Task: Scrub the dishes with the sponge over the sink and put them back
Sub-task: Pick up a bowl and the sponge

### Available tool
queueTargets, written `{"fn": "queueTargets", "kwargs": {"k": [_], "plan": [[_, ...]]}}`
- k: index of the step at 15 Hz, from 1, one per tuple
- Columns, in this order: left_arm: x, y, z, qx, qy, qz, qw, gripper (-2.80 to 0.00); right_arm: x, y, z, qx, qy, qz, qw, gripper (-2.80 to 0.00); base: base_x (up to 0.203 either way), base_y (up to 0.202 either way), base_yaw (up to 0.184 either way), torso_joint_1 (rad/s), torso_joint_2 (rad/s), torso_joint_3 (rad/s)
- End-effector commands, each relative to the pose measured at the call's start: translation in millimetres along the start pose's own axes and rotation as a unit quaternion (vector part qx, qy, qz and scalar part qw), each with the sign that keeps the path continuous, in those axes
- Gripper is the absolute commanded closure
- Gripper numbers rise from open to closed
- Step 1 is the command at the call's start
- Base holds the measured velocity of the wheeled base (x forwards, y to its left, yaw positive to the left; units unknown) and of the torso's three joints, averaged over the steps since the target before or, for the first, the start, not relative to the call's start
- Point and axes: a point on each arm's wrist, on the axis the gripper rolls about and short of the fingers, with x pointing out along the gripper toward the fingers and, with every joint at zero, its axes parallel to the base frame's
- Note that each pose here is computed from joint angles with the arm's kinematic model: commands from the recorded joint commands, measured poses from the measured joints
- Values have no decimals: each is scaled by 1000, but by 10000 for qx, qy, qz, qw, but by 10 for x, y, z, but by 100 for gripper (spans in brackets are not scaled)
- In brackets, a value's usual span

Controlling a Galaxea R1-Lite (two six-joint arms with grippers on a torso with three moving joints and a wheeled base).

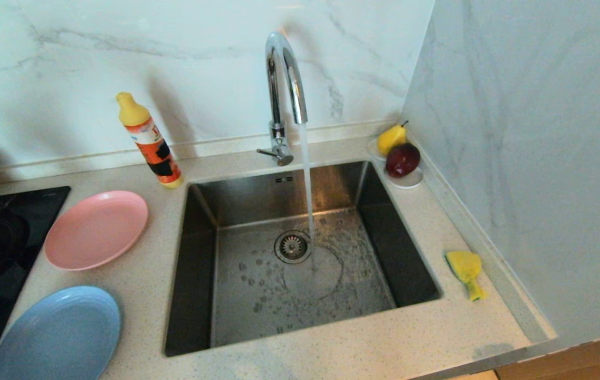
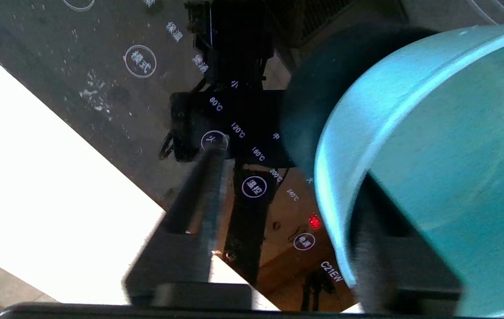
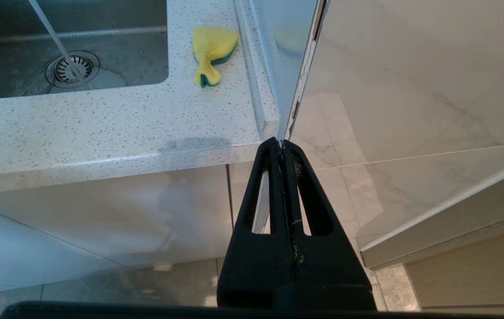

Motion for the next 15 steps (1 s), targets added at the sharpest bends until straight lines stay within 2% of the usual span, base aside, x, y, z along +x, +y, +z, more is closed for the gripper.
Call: {"fn": "queueTargets", "kwargs": {"k": [1, 9, 12, 15], "plan": [[31, 15, -2, -18, 26, -6, 10000, 0, 0, 0, -1, 0, 0, 4, 10000, 0, 0, 0, 0, 0, 0, 0], [-75, -42, 48, 45, -158, -74, 9998, 0, 0, 0, -1, -3, 0, 3, 10000, 0, 0, 0, 0, 0, 0, 0], [-360, -190, 112, 285, -513, -585, 9966, 0, 0, 0, -1, 0, 0, 3, 10000, 0, 0, 0, 0, 0, 0, 0], [-643, -340, 208, 600, -910, -1132, 9876, 0, 1, 0, -2, -29, -5, 7, 10000, 0, 0, 0, 0, 0, 0, 0]]}}
